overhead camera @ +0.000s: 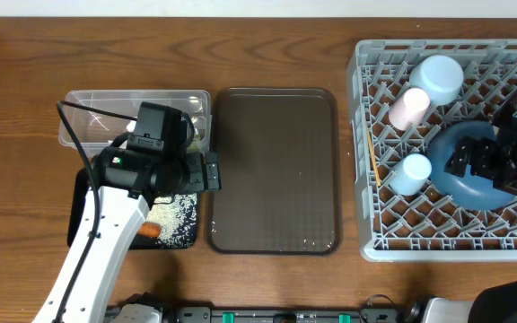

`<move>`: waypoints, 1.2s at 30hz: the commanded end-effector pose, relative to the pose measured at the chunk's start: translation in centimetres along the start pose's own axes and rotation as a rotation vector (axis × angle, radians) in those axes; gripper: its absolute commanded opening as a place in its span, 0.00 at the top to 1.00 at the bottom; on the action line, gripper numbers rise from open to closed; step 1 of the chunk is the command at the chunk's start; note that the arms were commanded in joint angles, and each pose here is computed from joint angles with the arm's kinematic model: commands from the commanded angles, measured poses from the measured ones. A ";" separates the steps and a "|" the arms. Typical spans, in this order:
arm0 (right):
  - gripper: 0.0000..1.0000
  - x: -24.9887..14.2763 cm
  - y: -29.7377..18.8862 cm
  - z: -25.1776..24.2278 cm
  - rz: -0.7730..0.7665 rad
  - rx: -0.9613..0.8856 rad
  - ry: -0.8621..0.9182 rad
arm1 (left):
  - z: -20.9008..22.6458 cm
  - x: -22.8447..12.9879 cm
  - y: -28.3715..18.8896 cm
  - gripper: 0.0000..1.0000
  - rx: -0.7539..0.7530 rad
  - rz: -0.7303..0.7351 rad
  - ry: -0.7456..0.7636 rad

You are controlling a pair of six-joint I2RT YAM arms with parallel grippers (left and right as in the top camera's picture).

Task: Sort waste into correct bins and load items into the dishwasher rack
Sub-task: 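Open the right gripper and release the blue plate in the rack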

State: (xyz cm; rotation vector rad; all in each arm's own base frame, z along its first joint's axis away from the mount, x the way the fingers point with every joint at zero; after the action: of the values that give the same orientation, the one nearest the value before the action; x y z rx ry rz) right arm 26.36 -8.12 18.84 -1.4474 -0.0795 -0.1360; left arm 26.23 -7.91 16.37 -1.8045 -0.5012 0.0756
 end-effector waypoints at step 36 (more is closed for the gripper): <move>0.01 -6.4 -13.3 10.7 -0.569 -0.082 -0.411 | 0.1 0.3 -0.2 0.02 0.008 -0.014 -0.002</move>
State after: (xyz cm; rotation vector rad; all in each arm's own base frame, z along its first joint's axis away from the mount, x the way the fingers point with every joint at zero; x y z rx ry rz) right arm 19.80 0.00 31.16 -1.5010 -0.7265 -0.3104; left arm 26.24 -7.92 16.37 -1.8046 -0.5017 0.0756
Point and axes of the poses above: each gripper's point midway between its finger pads, its own y axis out along the fingers, its own z axis along the line the jaws close on, x = y × z, the point moved 1 cm from there along -y, back along the fingers, and after that the axes turned 15 degrees about -y, right-handed, at the moved point
